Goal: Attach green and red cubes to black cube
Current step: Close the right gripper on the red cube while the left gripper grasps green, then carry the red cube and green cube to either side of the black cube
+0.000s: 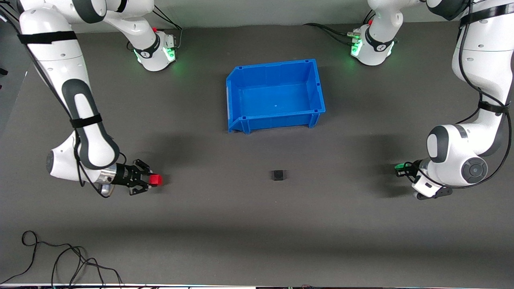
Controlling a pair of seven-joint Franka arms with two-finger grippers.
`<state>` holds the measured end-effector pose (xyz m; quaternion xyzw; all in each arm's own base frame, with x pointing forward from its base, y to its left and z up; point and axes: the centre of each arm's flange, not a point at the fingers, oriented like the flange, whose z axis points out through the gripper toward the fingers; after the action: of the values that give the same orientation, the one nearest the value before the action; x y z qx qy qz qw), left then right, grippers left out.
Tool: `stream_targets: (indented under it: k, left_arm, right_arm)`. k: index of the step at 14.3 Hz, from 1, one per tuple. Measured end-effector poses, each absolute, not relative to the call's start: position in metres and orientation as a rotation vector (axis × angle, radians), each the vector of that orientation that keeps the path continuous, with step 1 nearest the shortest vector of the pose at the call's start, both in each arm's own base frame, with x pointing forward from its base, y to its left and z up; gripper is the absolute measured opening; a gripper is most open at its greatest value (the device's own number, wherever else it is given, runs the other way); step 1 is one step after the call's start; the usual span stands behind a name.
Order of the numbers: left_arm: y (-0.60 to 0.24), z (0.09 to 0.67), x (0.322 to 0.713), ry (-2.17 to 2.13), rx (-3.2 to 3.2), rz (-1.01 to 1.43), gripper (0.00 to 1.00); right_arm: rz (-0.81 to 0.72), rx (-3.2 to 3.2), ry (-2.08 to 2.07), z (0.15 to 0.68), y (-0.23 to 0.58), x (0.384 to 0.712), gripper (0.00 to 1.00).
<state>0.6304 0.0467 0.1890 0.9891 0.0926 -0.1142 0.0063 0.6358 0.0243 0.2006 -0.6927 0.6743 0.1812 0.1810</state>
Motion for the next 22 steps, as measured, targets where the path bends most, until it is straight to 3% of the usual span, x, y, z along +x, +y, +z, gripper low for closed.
stream_targets:
  k: [3,7,12,18,22]
  left_arm:
    - [0.05,0.206,0.641,0.356,3.097,-0.302,0.37]
    - [0.04,0.255,0.646,0.756,3.053,-0.344,0.37]
    - [-0.062,0.292,0.661,1.321,2.823,-0.327,0.37]
    - [-0.223,0.241,0.675,1.967,2.351,-0.274,0.37]
    - [-0.274,0.202,0.664,2.15,2.148,-0.253,0.37]
  right_arm:
    - [0.513,-1.94,1.916,0.227,0.097,0.65,0.4]
    - [0.462,-1.888,1.979,0.234,0.176,0.654,0.4]
    - [0.43,-1.766,2.074,0.228,0.305,0.648,0.4]
    - [0.423,-1.836,2.032,0.204,0.384,0.633,0.4]
    - [0.375,-1.949,1.97,0.182,0.415,0.624,0.4]
